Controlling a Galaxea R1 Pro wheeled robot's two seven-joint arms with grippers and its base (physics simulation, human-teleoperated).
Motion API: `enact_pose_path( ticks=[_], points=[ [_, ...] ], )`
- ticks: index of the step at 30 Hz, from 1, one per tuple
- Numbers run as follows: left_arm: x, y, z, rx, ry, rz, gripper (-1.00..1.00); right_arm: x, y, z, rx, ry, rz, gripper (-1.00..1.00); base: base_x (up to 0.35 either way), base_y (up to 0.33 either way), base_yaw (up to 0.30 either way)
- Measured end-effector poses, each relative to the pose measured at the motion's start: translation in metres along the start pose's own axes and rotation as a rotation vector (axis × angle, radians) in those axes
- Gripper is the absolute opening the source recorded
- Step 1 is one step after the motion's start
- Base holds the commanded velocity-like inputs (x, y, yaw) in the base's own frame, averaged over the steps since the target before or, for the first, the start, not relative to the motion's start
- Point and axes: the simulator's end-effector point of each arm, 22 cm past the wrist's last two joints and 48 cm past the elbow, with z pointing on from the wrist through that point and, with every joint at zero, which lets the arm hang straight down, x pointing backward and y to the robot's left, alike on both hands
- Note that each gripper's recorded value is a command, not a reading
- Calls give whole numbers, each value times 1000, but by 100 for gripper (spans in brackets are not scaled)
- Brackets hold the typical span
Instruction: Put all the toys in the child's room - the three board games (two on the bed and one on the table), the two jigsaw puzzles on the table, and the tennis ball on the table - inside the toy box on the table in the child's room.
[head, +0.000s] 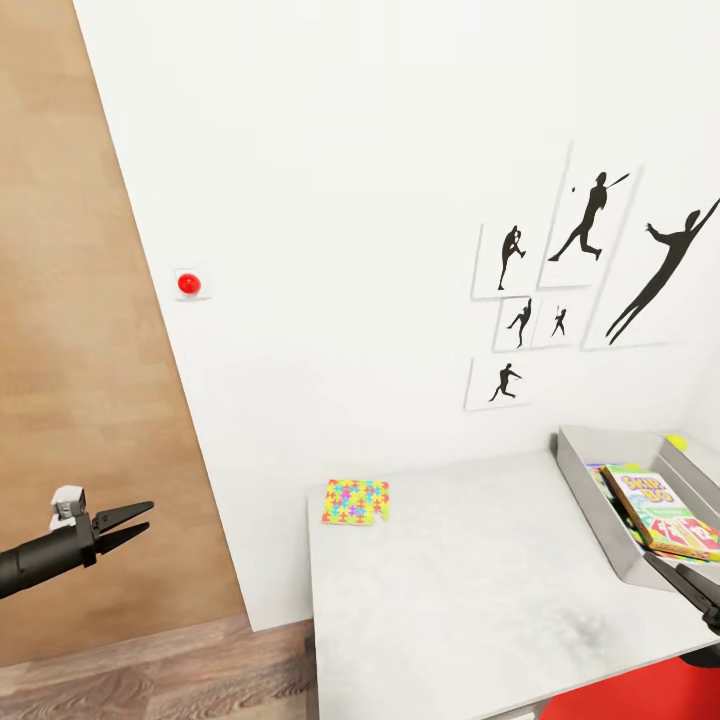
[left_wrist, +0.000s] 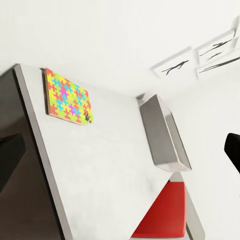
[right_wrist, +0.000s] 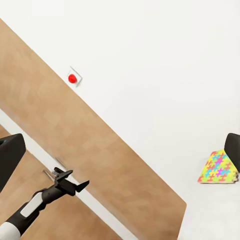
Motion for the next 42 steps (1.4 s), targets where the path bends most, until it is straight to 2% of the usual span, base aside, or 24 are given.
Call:
enact_pose_path(
  ticks=[32, 38, 40, 42],
  points=[
    [0, 0, 0, 0, 0, 0, 100, 0, -2, 0, 9, 0, -1, 100, 56, 29, 0],
    [0, 0, 0, 0, 0, 0, 100, 2, -10, 2, 46, 7, 4, 100, 0, 0, 0],
    [0, 0, 0, 0, 0, 0, 100, 8, -16, 6, 67, 23, 16, 100, 0, 0, 0],
    [0, 0, 0, 0, 1, 0, 100, 25, -29, 21, 106, 75, 46, 100, 0, 0, 0]
  ],
)
